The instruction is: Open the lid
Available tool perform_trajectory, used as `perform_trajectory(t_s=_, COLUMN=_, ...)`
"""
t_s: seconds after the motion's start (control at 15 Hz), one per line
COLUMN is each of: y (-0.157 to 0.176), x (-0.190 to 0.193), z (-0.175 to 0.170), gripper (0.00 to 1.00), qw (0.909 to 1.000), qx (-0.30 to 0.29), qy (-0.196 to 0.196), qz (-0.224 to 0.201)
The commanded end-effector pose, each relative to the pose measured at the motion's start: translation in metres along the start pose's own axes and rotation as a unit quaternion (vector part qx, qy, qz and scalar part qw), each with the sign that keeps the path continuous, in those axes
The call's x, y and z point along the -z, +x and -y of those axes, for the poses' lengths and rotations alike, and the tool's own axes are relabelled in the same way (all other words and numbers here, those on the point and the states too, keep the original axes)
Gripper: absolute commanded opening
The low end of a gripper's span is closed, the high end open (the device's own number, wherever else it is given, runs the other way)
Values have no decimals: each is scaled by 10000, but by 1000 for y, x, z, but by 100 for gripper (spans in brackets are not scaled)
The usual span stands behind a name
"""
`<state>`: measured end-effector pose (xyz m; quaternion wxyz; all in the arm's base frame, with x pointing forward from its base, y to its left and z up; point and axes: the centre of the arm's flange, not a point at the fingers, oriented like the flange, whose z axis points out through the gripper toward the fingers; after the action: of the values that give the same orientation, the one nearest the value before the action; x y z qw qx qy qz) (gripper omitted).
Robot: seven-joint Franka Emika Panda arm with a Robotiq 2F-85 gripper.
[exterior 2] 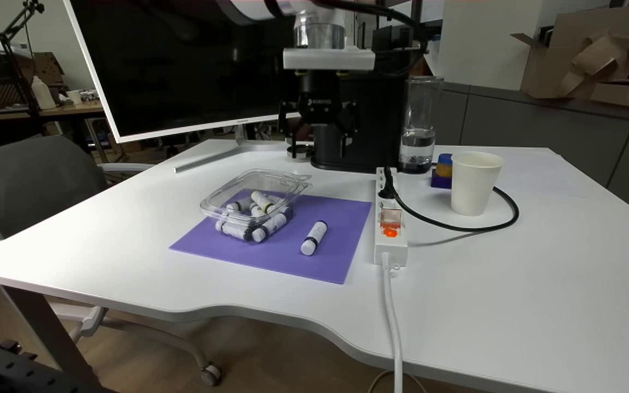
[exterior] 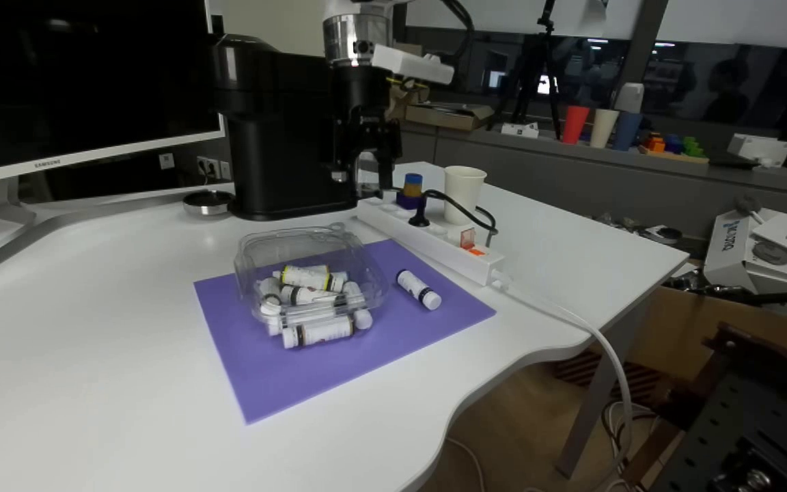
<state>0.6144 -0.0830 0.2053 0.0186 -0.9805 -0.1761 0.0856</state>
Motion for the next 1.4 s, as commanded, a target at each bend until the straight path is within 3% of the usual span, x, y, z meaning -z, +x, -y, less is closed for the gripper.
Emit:
perform_trajectory(t_s=0.0, y=37, x=-9, z=-12, gripper=100, qw=9995, qx=150, qy=270, qz=41)
perform_trajectory(t_s=0.67, y=63, x=-37, z=-7, gripper=100, qw=9920, qx=624, qy=979, qz=495)
perform_trajectory(t_s=1.33, y=60, x=-44, z=21, gripper=100, qw=9741, qx=1261, qy=1582, qz=1009)
